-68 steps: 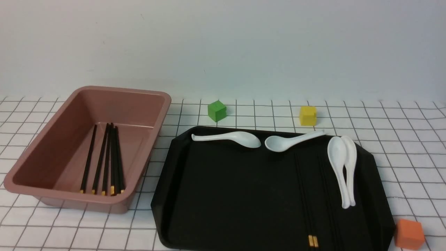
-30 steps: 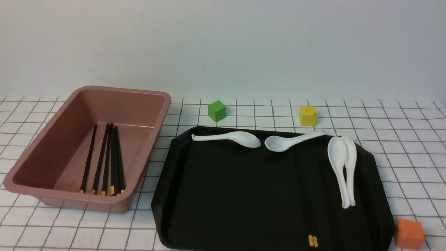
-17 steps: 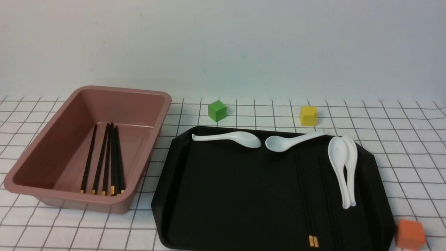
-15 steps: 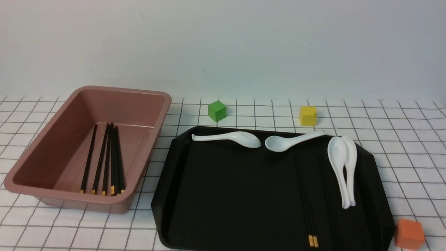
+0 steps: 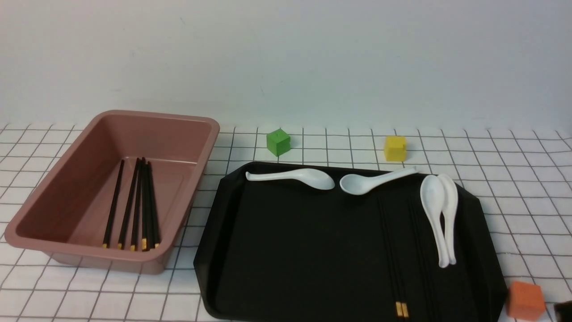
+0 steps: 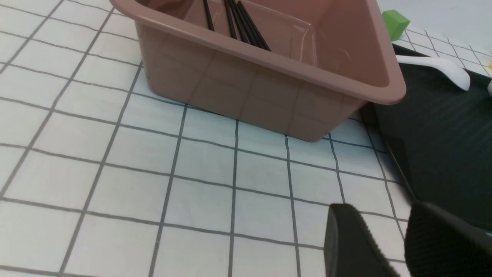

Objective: On white black tablecloth take chopsticks from black tray and put them in box.
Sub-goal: 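Move the gripper over the chopsticks on the black tray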

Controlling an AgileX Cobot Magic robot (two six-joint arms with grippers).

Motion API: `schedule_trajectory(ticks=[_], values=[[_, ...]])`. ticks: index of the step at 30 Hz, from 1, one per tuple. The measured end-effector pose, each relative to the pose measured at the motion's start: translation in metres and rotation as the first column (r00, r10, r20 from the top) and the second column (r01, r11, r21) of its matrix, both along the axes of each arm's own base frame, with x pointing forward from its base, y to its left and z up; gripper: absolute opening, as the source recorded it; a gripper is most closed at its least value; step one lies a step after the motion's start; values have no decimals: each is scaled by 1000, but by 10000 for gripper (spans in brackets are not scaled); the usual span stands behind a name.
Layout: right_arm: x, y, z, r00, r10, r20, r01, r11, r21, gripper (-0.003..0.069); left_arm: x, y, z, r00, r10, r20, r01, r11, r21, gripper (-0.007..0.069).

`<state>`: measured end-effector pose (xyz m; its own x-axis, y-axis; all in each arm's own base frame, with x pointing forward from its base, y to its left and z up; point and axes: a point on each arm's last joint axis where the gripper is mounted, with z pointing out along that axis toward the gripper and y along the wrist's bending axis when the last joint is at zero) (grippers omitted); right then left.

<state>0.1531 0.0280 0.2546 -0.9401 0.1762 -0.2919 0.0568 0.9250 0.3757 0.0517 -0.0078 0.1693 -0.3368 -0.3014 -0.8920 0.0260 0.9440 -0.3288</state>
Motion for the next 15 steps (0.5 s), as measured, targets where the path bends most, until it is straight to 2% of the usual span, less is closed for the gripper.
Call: schedule_trajectory(ticks=[4,6,8,12,15], values=[[16,8,-8,998,59,-2,-58,994,91,29,0,0,0,1000,0,0,0,1000,0,239],[29,15,-11,996,85,36,-90,981,174,77,0,0,0,1000,0,0,0,1000,0,239],[37,21,-12,990,125,68,-137,969,204,128,0,0,0,1000,0,0,0,1000,0,239],[54,38,-14,973,212,90,-226,954,197,211,0,0,0,1000,0,0,0,1000,0,239],[73,60,-18,962,263,78,-272,951,148,241,0,0,0,1000,0,0,0,1000,0,239]])
